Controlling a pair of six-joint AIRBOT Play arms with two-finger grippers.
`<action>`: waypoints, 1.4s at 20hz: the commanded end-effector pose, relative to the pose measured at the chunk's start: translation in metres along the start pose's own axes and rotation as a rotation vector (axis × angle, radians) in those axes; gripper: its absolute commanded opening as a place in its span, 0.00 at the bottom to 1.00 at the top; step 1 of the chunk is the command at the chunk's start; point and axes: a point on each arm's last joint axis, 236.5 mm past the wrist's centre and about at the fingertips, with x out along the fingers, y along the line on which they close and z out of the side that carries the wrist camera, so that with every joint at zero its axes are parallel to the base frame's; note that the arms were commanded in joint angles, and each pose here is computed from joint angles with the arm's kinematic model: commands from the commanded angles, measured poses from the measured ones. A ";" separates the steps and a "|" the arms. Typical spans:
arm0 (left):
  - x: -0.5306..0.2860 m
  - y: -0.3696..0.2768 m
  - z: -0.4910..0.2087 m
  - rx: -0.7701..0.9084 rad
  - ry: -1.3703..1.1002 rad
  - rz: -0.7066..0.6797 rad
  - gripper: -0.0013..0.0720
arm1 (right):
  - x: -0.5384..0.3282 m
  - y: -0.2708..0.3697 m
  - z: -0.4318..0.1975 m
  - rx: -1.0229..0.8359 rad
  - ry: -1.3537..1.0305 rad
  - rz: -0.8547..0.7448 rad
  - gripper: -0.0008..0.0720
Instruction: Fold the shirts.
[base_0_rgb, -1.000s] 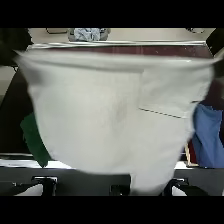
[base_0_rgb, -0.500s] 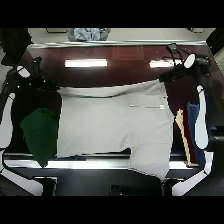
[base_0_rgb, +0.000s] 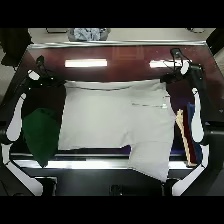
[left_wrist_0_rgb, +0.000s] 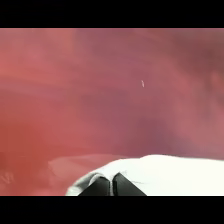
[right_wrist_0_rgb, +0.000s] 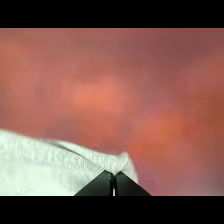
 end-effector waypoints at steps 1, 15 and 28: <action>-0.001 -0.011 -0.001 -0.006 0.014 -0.029 0.06 | -0.001 -0.003 -0.004 -0.006 0.017 -0.002 0.07; -0.099 0.026 -0.195 0.057 0.912 0.070 0.06 | -0.075 0.038 -0.177 -0.167 0.703 0.215 0.07; -0.089 0.052 -0.199 0.090 0.908 0.182 0.06 | -0.068 0.037 -0.179 -0.153 0.704 0.205 0.07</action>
